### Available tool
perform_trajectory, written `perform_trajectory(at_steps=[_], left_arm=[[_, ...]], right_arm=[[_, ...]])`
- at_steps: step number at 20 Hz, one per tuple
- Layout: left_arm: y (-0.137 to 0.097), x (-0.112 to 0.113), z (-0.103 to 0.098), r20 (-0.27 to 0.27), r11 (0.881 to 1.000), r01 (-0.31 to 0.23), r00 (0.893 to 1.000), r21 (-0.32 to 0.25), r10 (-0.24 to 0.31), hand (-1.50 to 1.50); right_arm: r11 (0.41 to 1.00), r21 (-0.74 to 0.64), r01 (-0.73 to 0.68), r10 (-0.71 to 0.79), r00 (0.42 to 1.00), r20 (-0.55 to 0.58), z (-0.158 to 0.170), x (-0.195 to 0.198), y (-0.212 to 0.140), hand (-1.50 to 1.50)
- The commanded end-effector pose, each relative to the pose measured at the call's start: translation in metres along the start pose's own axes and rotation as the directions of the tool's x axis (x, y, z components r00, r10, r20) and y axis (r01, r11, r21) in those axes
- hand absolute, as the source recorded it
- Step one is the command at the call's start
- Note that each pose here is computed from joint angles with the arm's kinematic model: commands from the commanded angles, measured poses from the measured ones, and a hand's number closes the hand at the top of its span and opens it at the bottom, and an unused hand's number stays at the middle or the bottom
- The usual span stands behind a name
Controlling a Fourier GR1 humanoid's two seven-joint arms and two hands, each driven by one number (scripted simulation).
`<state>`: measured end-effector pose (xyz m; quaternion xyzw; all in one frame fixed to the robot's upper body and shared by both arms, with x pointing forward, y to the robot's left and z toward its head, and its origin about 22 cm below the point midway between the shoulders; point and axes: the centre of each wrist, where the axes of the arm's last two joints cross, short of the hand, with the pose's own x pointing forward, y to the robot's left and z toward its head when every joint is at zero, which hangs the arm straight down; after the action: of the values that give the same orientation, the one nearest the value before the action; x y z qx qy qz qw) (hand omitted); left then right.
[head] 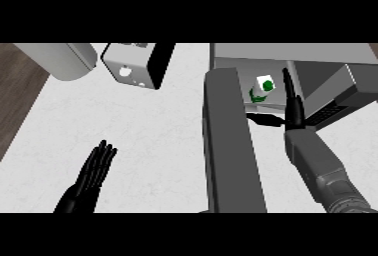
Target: Pick up the milk, place it into the microwave and close the microwave
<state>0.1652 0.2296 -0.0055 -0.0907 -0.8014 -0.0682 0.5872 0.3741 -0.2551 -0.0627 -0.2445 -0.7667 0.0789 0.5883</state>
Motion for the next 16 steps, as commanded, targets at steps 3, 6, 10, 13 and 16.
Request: perform_trajectory(at_steps=[3,6,10,13,16], left_arm=[[-0.005,-0.009,-0.006,-0.001,1.000,-0.003,1.000,-0.011,0.003,-1.50],[-0.005,-0.006,-0.008,-0.012,1.000,0.000,1.000,0.013,0.000,-1.50],[-0.005,-0.012,-0.023,-0.012,1.000,0.010,1.000,-0.020,-0.010,-1.50],[-0.027,-0.008,-0.025,-0.020,1.000,-0.005,1.000,-0.021,0.004,-1.50],[-0.016,-0.006,-0.014,-0.032,0.998,-0.045,0.999,-0.037,0.044,-1.50]], right_arm=[[0.982,0.092,0.167,-0.166,0.986,-0.017,0.038,-0.028,-0.006,-1.50],[0.973,0.086,0.213,-0.211,0.977,-0.029,0.066,-0.043,-0.006,-1.50],[0.963,0.111,0.244,-0.242,0.970,-0.033,0.080,-0.051,-0.009,-1.50],[0.936,0.120,0.332,-0.332,0.943,-0.021,0.093,-0.060,-0.021,-1.50],[0.888,0.105,0.447,-0.447,0.894,-0.029,0.122,-0.074,-0.029,-1.50]])
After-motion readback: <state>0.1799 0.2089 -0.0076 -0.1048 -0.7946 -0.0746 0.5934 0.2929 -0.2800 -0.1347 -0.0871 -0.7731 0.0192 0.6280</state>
